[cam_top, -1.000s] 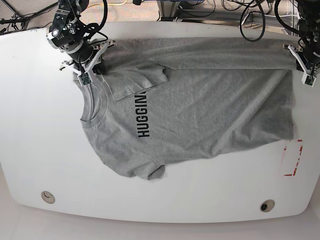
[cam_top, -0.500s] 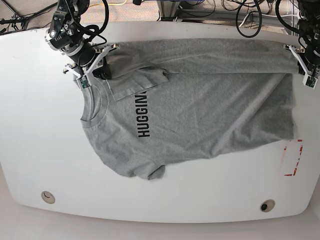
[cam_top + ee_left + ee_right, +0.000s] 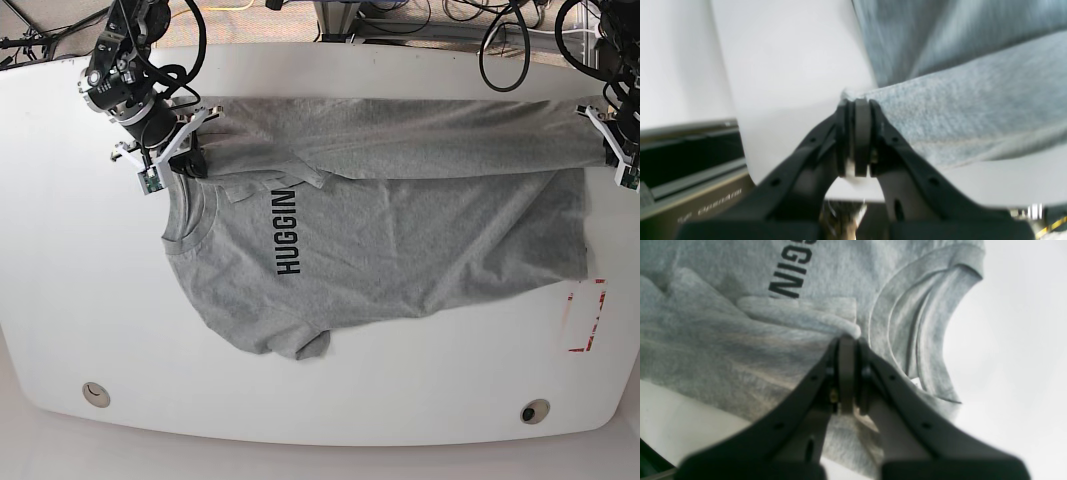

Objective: Fold the T-shirt properly
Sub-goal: 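Pull the grasped shirt edge toward the hem with both grippers, then open both grippers and release the shirt edge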

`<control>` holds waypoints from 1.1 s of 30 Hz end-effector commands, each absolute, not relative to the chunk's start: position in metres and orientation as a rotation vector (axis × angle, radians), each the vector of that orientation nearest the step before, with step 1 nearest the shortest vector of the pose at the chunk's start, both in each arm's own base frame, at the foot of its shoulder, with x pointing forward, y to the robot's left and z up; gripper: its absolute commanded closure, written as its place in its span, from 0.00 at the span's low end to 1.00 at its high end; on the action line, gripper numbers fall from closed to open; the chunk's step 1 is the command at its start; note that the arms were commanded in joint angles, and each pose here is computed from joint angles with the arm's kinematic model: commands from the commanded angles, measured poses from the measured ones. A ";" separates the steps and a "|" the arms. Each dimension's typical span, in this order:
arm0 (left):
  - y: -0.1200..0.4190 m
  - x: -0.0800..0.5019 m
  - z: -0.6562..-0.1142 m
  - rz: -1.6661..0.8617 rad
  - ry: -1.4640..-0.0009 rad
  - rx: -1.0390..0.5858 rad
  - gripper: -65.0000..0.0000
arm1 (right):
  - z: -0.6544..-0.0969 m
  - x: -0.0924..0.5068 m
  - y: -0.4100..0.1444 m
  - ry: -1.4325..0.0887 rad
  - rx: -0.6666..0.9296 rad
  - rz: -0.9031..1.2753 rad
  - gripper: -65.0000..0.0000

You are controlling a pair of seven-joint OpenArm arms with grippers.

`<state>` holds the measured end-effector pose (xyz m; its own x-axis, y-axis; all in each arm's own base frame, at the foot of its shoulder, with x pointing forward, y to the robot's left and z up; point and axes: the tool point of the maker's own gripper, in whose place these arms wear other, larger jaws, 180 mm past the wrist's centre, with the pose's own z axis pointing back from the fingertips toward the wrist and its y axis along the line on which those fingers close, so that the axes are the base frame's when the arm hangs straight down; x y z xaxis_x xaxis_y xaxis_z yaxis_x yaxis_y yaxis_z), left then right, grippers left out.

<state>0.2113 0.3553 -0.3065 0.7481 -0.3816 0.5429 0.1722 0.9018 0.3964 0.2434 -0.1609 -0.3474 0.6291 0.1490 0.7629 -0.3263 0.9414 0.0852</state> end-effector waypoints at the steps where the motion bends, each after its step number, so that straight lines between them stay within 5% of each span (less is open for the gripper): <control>1: 0.354 0.220 -0.298 -0.332 -0.686 0.346 1.00 | -0.337 0.252 -0.162 -0.895 0.229 0.278 1.00; 33: 0.345 0.271 -0.354 -0.416 -0.584 0.211 1.00 | -0.378 0.275 -0.178 -0.810 0.278 0.218 1.00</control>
